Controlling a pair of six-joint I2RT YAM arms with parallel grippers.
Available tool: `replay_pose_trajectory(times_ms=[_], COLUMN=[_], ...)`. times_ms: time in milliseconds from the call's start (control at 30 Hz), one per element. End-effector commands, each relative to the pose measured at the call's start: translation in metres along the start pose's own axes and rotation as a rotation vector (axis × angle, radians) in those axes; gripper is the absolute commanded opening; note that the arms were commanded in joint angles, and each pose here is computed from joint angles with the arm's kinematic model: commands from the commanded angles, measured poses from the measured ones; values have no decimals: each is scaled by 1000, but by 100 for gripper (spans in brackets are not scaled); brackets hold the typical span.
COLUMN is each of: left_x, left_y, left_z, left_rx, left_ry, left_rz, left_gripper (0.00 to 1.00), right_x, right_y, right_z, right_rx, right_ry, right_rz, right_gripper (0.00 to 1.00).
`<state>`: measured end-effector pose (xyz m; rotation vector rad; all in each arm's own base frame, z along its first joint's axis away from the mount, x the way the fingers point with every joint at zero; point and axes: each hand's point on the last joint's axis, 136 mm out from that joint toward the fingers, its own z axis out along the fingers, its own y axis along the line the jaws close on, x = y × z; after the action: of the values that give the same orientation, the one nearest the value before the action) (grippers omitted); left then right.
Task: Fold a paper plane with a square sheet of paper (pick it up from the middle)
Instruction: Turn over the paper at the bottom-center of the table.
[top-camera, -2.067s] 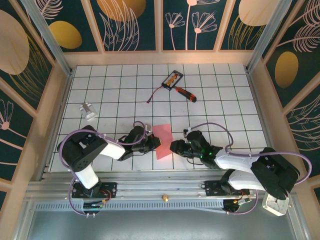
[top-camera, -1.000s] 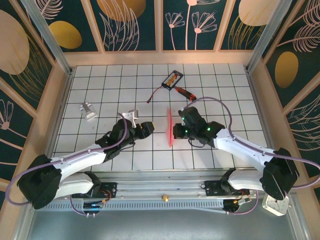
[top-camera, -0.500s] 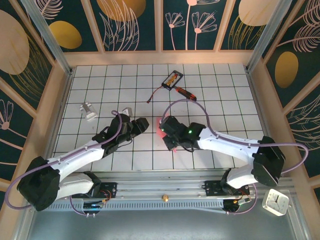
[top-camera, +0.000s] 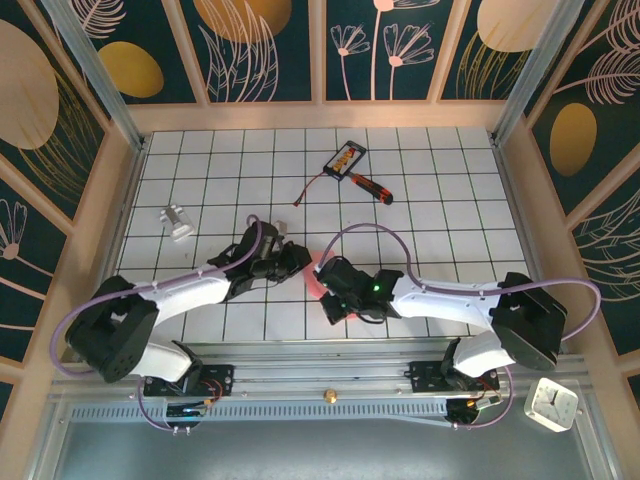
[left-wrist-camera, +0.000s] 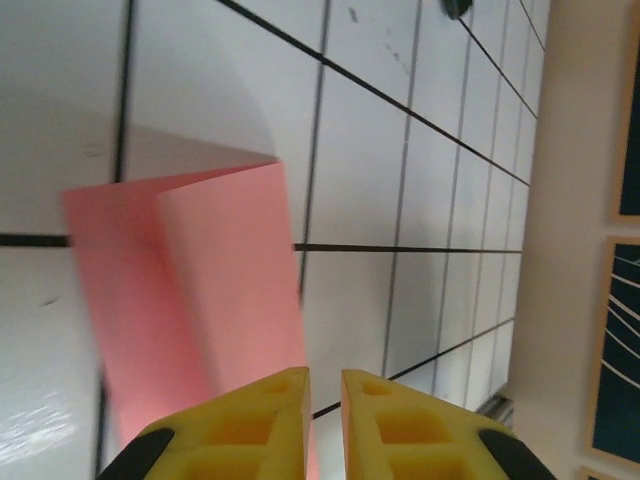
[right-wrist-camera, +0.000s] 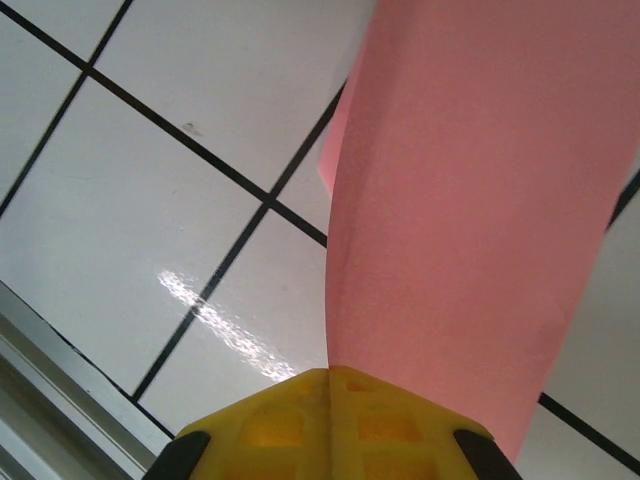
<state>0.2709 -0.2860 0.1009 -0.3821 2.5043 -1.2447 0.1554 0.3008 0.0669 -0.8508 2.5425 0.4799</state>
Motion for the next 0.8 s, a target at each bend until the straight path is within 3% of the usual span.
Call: replay_pose_trajectory(times_ms=[0, 433, 767], left_x=[1, 19, 27], left_y=[-21, 30, 58], left_z=[12, 62, 72], left_rx=[68, -137, -229], left_ry=[66, 274, 353], left_rz=[1, 136, 201], left_gripper=[16, 14, 13], right_x=[0, 7, 13], right_y=[7, 9, 11], right_z=[8, 19, 22], right_rx=[-21, -17, -36], right_ry=[-19, 6, 23], right_rz=[35, 34, 10], right_gripper=[0, 0, 2])
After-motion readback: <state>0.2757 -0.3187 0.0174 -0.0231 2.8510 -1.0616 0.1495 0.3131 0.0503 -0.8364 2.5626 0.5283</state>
